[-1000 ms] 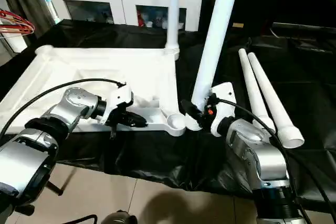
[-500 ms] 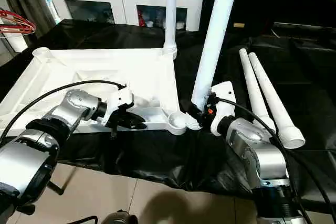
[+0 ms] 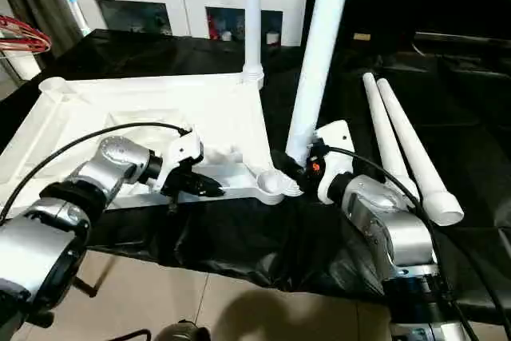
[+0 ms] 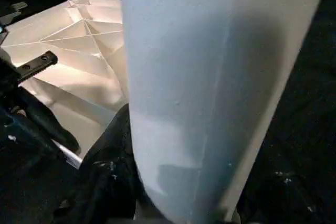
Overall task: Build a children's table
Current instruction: Insert table leg to table base
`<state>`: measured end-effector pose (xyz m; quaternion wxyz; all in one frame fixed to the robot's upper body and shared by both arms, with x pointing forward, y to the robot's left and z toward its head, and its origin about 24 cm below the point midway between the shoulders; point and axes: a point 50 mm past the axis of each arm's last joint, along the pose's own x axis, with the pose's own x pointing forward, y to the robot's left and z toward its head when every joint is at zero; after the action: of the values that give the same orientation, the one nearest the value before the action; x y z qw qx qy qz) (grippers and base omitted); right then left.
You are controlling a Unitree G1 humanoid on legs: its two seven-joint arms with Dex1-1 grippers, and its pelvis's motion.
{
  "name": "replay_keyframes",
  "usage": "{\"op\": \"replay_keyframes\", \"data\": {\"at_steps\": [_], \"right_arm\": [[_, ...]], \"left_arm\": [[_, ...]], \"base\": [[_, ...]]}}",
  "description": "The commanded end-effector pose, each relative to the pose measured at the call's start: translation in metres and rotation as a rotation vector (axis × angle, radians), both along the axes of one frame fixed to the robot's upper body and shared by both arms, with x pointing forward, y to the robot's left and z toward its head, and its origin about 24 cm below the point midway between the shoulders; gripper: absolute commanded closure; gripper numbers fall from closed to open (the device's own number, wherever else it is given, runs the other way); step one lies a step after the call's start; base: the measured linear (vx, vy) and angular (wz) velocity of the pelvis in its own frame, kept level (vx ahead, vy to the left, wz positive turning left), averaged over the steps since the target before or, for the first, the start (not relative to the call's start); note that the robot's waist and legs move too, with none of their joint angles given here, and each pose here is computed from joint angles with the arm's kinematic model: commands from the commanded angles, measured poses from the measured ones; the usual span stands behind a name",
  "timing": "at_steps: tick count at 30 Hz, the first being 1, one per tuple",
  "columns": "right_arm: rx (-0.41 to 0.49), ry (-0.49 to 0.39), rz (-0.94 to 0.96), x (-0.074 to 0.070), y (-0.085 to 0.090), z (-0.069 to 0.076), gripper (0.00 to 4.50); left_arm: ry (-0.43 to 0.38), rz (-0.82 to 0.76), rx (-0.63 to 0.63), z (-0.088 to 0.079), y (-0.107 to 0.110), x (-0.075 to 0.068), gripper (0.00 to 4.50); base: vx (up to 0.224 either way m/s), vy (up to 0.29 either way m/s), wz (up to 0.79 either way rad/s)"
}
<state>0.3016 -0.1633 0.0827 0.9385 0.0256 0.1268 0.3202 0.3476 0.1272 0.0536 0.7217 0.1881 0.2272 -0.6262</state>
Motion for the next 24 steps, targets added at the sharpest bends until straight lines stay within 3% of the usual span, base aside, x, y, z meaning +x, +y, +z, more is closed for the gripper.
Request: {"op": "replay_keyframes", "data": {"at_steps": [1, 9, 18, 24], "right_arm": [[-0.015, -0.004, 0.032, 0.003, 0.004, 0.004, 2.6], [-0.044, 0.037, 0.093, 0.005, 0.008, -0.002, 2.6], [-0.052, 0.052, 0.087, 0.012, 0.009, -0.008, 2.6], [-0.044, 0.069, 0.095, 0.013, 0.01, -0.012, 2.6]], "left_arm": [[0.034, 0.019, 0.067, -0.02, 0.003, -0.009, 4.5], [0.014, 0.056, 0.001, -0.022, -0.012, -0.013, 4.5], [0.085, -0.036, 0.004, -0.02, -0.016, -0.029, 4.5], [0.087, -0.021, 0.012, -0.017, -0.017, -0.03, 4.5]], "base": [[0.0, 0.0, 0.0], [0.0, 0.0, 0.0], [0.0, 0.0, 0.0], [0.0, 0.0, 0.0]]}}
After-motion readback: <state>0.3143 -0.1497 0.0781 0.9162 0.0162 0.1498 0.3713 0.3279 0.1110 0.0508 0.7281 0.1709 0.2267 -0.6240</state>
